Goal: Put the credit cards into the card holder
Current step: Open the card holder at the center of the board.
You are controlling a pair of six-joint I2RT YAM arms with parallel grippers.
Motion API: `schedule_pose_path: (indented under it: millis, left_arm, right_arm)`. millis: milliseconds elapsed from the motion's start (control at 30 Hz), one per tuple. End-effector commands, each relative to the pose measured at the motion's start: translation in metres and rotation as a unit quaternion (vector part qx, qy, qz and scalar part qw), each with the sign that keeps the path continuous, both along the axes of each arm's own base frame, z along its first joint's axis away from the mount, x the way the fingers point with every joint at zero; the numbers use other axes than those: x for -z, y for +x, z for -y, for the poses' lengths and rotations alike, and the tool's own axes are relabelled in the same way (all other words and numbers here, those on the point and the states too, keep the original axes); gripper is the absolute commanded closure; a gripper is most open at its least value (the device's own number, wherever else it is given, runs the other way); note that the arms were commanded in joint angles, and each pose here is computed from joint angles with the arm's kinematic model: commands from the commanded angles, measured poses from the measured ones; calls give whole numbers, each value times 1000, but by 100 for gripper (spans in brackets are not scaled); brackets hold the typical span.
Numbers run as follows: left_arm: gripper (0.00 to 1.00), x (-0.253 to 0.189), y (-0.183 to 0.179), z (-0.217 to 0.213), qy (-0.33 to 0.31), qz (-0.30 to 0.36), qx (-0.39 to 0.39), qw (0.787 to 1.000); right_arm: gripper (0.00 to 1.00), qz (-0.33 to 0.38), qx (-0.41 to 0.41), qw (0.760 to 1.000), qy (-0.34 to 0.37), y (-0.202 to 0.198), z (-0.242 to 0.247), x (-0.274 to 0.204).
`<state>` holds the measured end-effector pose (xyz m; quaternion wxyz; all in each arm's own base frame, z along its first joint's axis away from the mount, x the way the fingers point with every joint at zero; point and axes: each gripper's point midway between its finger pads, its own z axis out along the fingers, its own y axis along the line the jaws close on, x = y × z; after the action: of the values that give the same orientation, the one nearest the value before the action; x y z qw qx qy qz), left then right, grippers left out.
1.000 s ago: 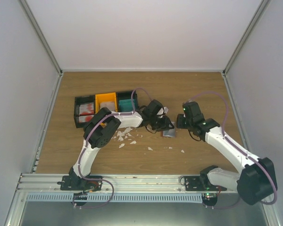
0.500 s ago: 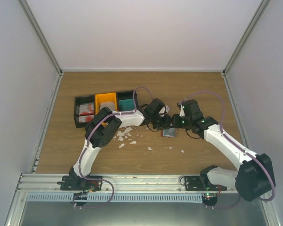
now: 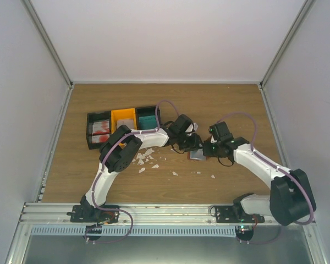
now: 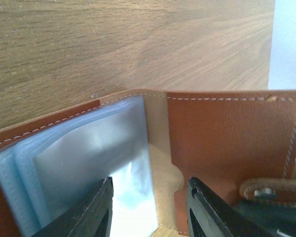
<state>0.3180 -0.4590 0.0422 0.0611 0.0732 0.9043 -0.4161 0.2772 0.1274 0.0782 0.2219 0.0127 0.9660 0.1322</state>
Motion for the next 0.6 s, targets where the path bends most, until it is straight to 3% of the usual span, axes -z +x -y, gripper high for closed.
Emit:
schedule_pose_path:
  millis: [0, 200, 567]
  left_arm:
    - [56, 32, -4, -11, 49, -14, -12, 999]
    - [56, 29, -3, -12, 48, -8, -14, 999]
    - [57, -17, -1, -31, 36, 47, -31, 998]
  right_arm:
    - [71, -16, 60, 994, -88, -3, 38, 18]
    - [61, -9, 51, 995, -90, 8, 35, 25]
    - [56, -33, -17, 997, -68, 19, 10, 53]
